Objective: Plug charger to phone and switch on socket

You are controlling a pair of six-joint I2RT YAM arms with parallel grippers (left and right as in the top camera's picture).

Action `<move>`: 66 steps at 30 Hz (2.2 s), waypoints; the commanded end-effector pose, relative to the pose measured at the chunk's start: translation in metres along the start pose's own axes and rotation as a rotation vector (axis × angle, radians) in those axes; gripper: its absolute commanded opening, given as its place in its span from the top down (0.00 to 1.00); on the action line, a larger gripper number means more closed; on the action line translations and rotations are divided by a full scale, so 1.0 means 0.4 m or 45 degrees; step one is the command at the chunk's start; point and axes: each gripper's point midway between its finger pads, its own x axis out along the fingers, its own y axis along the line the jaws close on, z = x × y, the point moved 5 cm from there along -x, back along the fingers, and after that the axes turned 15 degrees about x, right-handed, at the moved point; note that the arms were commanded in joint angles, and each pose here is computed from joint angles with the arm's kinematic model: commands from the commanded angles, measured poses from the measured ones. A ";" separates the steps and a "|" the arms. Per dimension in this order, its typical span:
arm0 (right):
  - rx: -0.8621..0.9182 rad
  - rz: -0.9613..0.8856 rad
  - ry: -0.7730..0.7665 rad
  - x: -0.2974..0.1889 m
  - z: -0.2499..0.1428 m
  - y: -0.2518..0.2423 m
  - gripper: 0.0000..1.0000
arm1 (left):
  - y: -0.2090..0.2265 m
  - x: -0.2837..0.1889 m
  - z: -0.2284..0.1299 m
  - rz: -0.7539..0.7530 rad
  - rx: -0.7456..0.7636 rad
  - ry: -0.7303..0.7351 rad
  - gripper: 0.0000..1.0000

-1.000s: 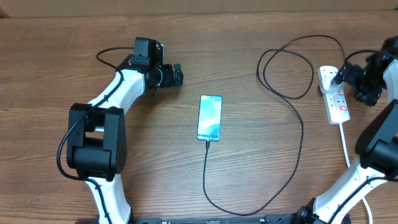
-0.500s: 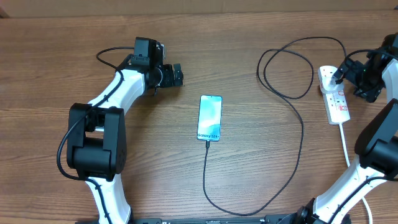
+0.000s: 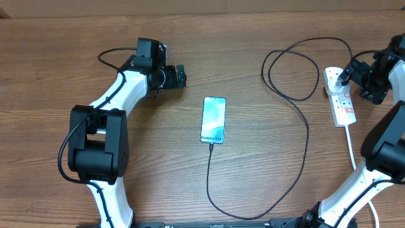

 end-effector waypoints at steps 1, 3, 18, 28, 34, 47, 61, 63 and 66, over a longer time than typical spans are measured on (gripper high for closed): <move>0.011 -0.002 -0.031 -0.003 0.016 0.003 0.00 | -0.015 -0.029 0.024 0.005 0.026 -0.044 0.00; 0.011 -0.002 -0.031 -0.003 0.016 0.004 0.00 | -0.024 -0.046 0.033 0.003 0.035 -0.063 0.00; 0.011 -0.002 -0.031 -0.003 0.016 0.003 0.00 | -0.237 -0.328 0.138 -0.107 0.238 -0.402 0.00; 0.011 -0.002 -0.031 -0.003 0.016 0.003 0.00 | -0.312 -0.462 0.160 -0.129 0.311 -0.571 0.00; 0.011 -0.002 -0.031 -0.003 0.016 0.003 0.00 | -0.304 -0.533 0.182 -0.054 0.303 -0.692 0.00; 0.011 -0.002 -0.031 -0.003 0.016 0.003 0.00 | -0.198 -0.339 -0.018 0.140 0.237 -0.374 0.00; 0.011 -0.002 -0.031 -0.003 0.016 0.003 0.00 | -0.108 -0.213 -0.210 0.167 0.192 -0.411 0.00; 0.011 -0.002 -0.030 -0.003 0.016 0.004 0.00 | -0.099 -0.212 -0.230 0.166 0.189 -0.471 0.01; 0.011 -0.002 -0.031 -0.003 0.016 0.003 0.00 | -0.086 -0.211 -0.277 0.151 0.183 -0.511 0.00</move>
